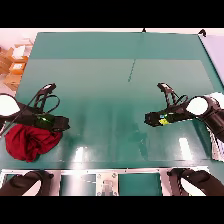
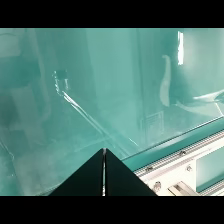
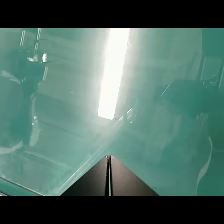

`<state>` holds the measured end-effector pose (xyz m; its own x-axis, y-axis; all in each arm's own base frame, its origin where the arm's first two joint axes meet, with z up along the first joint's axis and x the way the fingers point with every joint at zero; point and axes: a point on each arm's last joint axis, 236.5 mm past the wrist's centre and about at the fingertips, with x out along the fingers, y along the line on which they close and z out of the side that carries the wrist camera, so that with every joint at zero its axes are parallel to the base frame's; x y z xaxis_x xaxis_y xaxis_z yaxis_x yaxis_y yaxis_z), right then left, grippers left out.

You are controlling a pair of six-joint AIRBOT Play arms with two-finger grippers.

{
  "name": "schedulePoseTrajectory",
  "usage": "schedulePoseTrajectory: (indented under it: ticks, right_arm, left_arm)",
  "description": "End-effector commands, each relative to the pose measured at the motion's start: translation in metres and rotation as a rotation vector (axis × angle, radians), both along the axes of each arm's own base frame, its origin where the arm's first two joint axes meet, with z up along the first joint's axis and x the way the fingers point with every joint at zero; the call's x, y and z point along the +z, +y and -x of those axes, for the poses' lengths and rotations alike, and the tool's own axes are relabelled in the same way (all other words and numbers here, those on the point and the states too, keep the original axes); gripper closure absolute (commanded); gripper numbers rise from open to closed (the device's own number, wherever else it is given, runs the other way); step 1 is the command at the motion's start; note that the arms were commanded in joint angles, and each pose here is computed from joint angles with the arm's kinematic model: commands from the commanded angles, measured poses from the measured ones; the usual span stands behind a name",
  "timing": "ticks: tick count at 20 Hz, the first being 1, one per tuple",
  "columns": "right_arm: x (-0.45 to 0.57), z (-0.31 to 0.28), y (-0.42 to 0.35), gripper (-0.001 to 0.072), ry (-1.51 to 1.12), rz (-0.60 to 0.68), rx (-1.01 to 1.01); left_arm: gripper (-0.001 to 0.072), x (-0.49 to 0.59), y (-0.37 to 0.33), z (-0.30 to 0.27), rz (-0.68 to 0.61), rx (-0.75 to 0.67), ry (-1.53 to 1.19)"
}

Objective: Fold the shirts.

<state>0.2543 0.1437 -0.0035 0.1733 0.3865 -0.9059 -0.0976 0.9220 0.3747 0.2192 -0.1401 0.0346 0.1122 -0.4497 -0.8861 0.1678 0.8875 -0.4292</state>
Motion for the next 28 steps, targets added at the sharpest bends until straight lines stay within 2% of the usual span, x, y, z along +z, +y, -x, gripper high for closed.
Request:
schedulePoseTrajectory:
  ticks: [1, 3, 4, 7, 8, 9, 10, 12, 16, 20, 21, 22, 23, 26, 28]
  right_arm:
    - [0.0, 0.0, 0.001, 0.0696, -0.001, -0.002, 0.001]
    - [0.0, 0.0, 0.001, 0.0696, -0.001, -0.002, 0.001]
    - [0.0, 0.0, 0.001, 0.0696, -0.001, -0.002, 0.001]
    - [0.0, 0.0, 0.001, 0.0696, 0.0, -0.002, 0.001]
    - [0.0, 0.0, 0.001, 0.0696, 0.0, -0.002, 0.001]
    - [0.0, 0.0, 0.001, 0.0696, 0.0, -0.002, 0.001]
    - [0.0, 0.0, 0.001, 0.0695, 0.0, -0.002, 0.001]
    - [0.0, 0.0, 0.001, 0.0696, 0.0, -0.002, 0.001]
    - [0.0, 0.0, 0.001, 0.0696, 0.0, -0.002, 0.001]
    - [0.0, 0.0, 0.001, 0.0696, 0.0, -0.002, 0.001]
    - [0.0, 0.0, 0.001, 0.0696, 0.0, -0.002, 0.001]
    - [0.0, 0.0, 0.001, 0.0696, 0.0, -0.002, 0.001]
    - [0.0, 0.0, 0.001, 0.0696, 0.0, -0.002, 0.001]
    - [0.0, 0.0, 0.001, 0.0696, 0.0, -0.002, 0.001]
    - [0.0, 0.0, 0.001, 0.0696, 0.0, -0.002, 0.0]
  left_arm:
    - [0.0683, 0.0, 0.0, -0.001, -0.001, 0.001, -0.003]
    - [0.0684, -0.005, 0.01, 0.003, -0.043, 0.013, 0.021]
    - [0.0684, -0.012, 0.025, 0.01, -0.113, 0.036, 0.06]
    - [0.0683, -0.028, 0.111, 0.032, -0.48, 0.123, 0.168]
    - [0.0518, -0.03, 0.139, 0.037, -0.597, 0.142, 0.182]
    - [0.0038, -0.034, 0.162, 0.041, -0.701, 0.147, 0.192]
    - [-0.001, -0.041, 0.182, 0.046, -0.786, 0.15, 0.199]
    - [-0.0013, -0.069, 0.203, 0.053, -0.878, 0.102, 0.196]
    - [-0.0013, -0.12, 0.194, 0.032, -0.836, -0.011, 0.066]
    - [-0.0013, -0.144, 0.194, 0.004, -0.797, -0.022, 0.011]
    - [0.0127, -0.15, 0.196, 0.004, -0.796, -0.037, 0.027]
    - [0.0497, -0.154, 0.197, 0.008, -0.806, -0.077, 0.051]
    - [0.0684, -0.154, 0.198, 0.01, -0.809, -0.113, 0.06]
    - [0.0685, -0.13, 0.201, -0.003, -0.83, -0.131, 0.055]
    - [0.0685, -0.092, 0.198, -0.032, -0.823, -0.07, 0.0]
